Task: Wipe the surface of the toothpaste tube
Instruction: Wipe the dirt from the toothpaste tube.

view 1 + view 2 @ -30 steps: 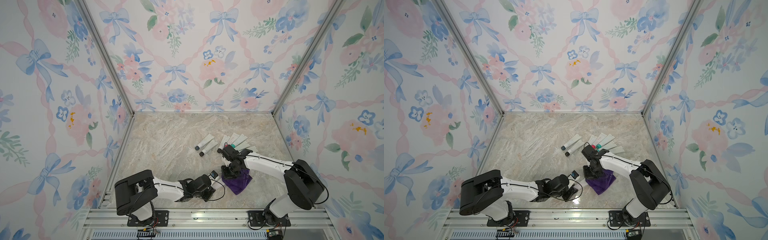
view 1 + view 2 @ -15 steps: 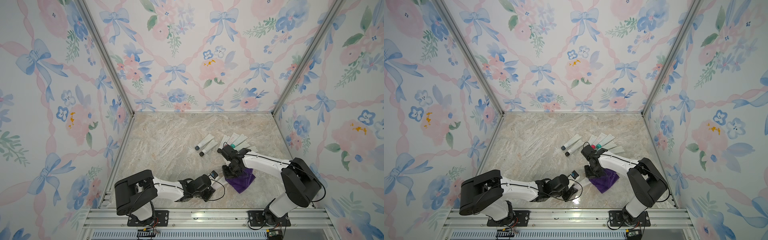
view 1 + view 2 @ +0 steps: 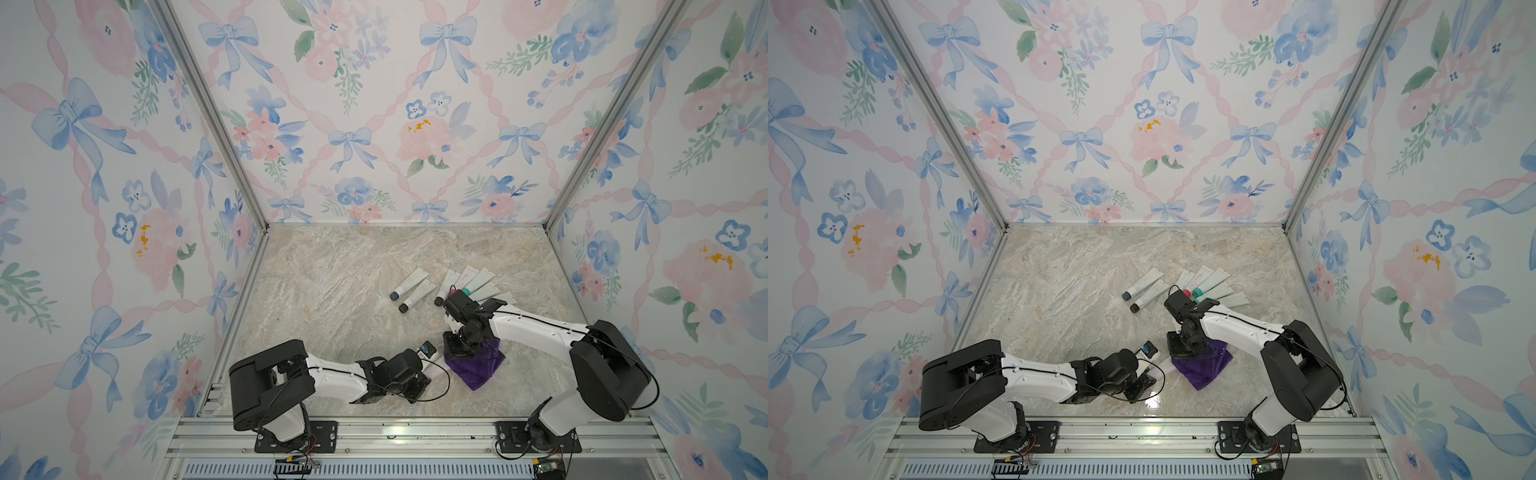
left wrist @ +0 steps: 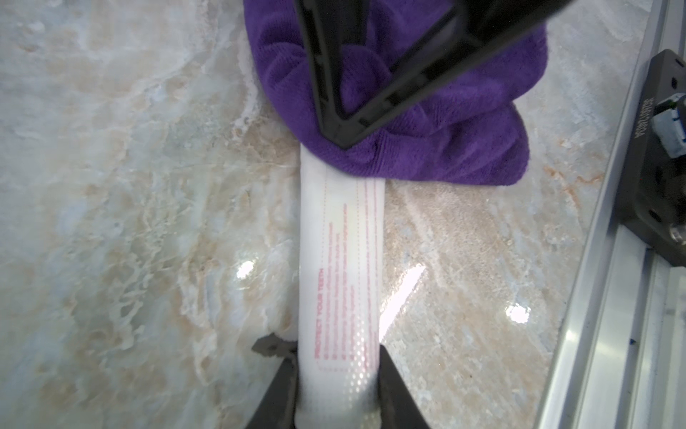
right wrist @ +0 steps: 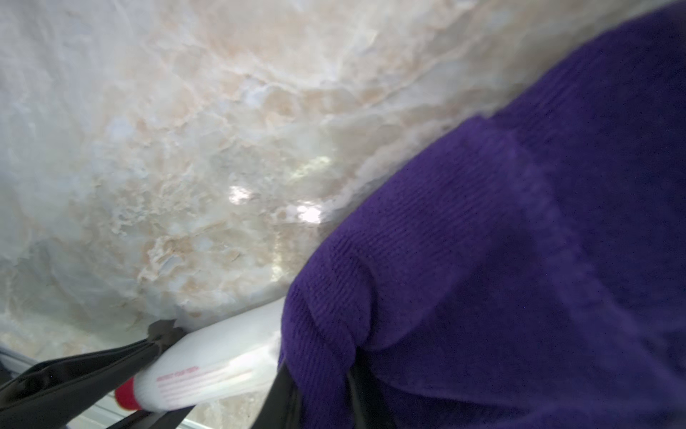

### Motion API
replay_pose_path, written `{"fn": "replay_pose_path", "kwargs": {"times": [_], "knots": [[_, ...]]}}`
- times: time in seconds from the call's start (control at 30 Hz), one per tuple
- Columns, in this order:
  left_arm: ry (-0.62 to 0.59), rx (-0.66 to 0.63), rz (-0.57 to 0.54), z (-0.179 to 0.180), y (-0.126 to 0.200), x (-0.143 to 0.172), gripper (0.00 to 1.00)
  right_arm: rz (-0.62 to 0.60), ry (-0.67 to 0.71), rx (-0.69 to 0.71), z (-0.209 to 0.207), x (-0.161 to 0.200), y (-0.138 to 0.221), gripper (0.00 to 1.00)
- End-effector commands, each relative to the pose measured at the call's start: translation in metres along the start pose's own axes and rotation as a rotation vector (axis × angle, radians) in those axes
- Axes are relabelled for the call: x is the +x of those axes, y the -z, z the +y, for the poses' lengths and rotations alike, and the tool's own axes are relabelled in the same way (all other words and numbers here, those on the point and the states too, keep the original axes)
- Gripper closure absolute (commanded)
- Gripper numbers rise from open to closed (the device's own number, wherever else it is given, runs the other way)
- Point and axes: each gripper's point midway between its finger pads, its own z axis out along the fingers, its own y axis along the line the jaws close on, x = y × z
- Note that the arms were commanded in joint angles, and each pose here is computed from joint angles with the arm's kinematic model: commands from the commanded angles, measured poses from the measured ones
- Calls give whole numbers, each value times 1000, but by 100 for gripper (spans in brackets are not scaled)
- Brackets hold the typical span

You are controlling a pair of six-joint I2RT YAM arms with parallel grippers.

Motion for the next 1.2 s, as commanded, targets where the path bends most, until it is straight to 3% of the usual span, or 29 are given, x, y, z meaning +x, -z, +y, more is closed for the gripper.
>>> {"fn": "replay_pose_path", "kwargs": {"times": [0.0,0.17,0.53,0.73,0.87,1.03,1.17], "knots": [[-2,-40,49,10,-1,16,70,61,-41,203,-56,9,-4,80],[-3,-39,49,10,-2,15,69,58,-61,187,-59,3,-8,80],[-1,-40,50,10,-2,16,69,59,64,-61,36,12,4,80],[-1,-41,52,11,-2,16,69,65,68,-141,57,20,7,80],[-2,-38,51,10,-2,16,69,82,31,-90,33,20,-4,80],[-2,-39,51,10,-2,16,69,99,32,171,-23,12,-15,80],[-2,-39,50,10,-2,15,69,97,34,271,-44,7,-16,80]]}}
